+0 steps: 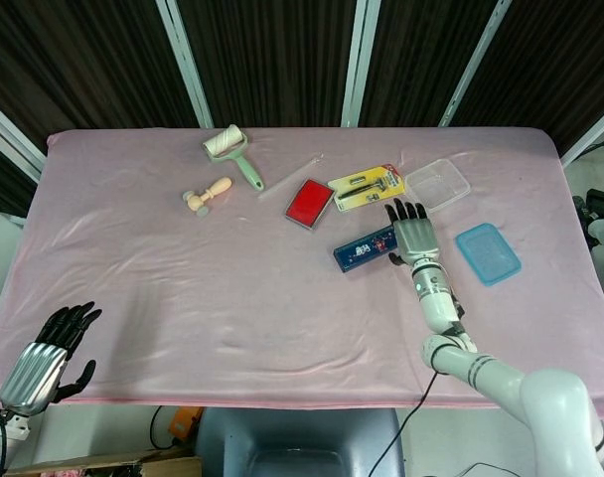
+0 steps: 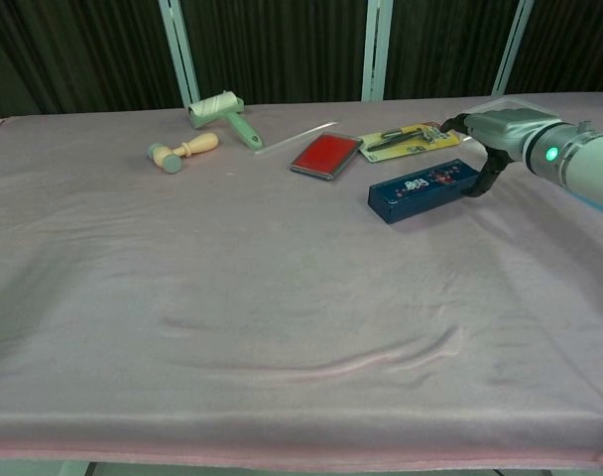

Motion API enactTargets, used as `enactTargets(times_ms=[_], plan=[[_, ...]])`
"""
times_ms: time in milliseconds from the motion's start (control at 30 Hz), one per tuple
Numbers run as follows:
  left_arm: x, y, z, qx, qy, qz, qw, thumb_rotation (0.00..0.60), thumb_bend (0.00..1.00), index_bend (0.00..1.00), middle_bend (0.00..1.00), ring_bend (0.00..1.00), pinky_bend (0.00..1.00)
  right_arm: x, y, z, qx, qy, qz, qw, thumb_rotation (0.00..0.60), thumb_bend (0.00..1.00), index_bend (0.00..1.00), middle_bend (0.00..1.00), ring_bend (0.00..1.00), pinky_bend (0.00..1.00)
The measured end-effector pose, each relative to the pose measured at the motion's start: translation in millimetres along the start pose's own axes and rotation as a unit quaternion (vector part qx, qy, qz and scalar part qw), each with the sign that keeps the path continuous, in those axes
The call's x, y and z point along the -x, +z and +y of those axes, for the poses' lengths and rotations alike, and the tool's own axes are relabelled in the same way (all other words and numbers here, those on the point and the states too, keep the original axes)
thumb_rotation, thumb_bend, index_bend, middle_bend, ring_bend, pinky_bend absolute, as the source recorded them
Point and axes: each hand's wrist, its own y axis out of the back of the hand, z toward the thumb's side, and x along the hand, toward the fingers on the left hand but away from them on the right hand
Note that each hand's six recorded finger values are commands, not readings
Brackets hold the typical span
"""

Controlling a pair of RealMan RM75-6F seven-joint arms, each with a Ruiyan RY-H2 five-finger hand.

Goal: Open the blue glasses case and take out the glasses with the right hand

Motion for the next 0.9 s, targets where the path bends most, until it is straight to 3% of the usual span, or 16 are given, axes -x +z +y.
enactTargets(times_ms=[333,900], plan=[[2,-1,2,0.002,0.005,-0.001,1.0,0.6,0.44,0.0,0.0,0.0,0.0,-22,-7,11,-0.06,-0.013,0.047,0.997,0.6,0.54,0.4,0.04,0.0,0.0],[0,-1,0,-0.002,0.001,0.001,1.0,0.6,0.44,0.0,0.0,0.0,0.0,-13,15,1,-0.07,-0.022,0.082,0.9939,0.6,0.54,0.4,0.05,0.0,0.0]])
